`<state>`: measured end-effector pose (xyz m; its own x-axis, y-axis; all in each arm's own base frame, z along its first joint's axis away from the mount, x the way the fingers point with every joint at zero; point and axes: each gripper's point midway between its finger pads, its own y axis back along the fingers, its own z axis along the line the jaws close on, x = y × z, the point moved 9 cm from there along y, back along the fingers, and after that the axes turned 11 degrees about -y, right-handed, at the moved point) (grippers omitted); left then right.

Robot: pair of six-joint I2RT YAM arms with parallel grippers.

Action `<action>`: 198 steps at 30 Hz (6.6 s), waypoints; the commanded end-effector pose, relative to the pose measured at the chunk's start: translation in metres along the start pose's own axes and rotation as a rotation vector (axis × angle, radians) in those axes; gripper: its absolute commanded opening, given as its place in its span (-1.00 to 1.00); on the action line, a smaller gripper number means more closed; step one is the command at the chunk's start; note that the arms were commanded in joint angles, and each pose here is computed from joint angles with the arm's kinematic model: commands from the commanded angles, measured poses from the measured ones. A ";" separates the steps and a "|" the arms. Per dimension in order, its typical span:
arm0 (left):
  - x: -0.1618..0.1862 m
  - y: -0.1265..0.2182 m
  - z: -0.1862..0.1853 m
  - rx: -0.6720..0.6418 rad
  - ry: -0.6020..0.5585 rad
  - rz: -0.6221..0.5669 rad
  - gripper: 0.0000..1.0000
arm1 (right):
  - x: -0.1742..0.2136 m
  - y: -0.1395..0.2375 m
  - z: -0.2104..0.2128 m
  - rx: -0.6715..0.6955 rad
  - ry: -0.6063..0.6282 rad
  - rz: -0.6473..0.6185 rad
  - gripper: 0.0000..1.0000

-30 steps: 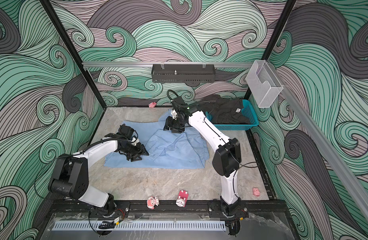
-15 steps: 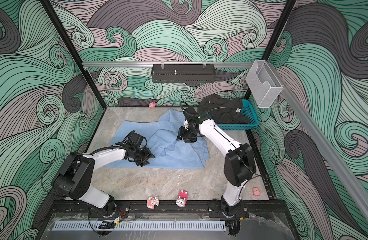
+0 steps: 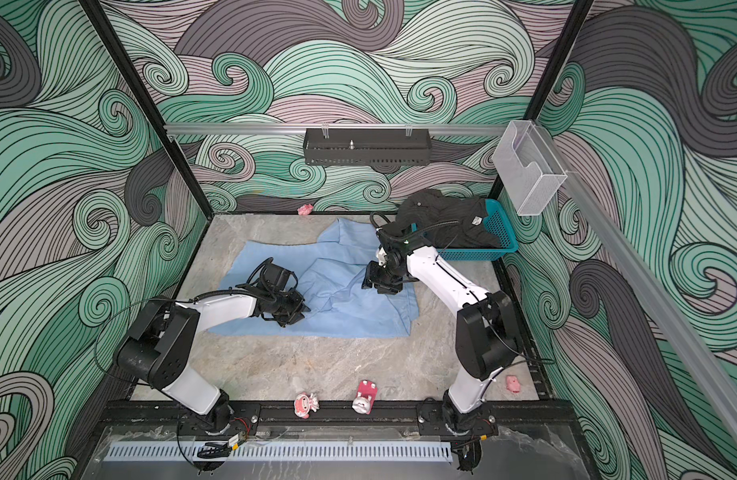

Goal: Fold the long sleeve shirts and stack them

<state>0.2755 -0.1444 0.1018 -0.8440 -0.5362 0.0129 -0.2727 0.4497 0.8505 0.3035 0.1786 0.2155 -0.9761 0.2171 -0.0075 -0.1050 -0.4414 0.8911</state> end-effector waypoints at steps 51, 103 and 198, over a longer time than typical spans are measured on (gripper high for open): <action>-0.079 0.190 0.071 -0.085 -0.104 -0.002 -1.00 | 0.014 -0.078 -0.121 0.157 -0.329 0.132 -1.00; -0.117 0.128 0.144 -0.543 -0.004 0.241 -1.00 | 0.014 -0.067 -0.138 0.216 -0.326 0.113 -1.00; -0.315 0.094 0.072 -0.261 -0.086 0.043 -1.00 | -0.204 -0.065 0.015 0.078 0.013 -0.188 -0.08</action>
<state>0.4827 0.1168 0.1274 -0.8909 -0.4532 0.0308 -0.0927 0.2477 0.9644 0.5070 0.1763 0.1760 -0.9325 0.3107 -0.1840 -0.2857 -0.3231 0.9022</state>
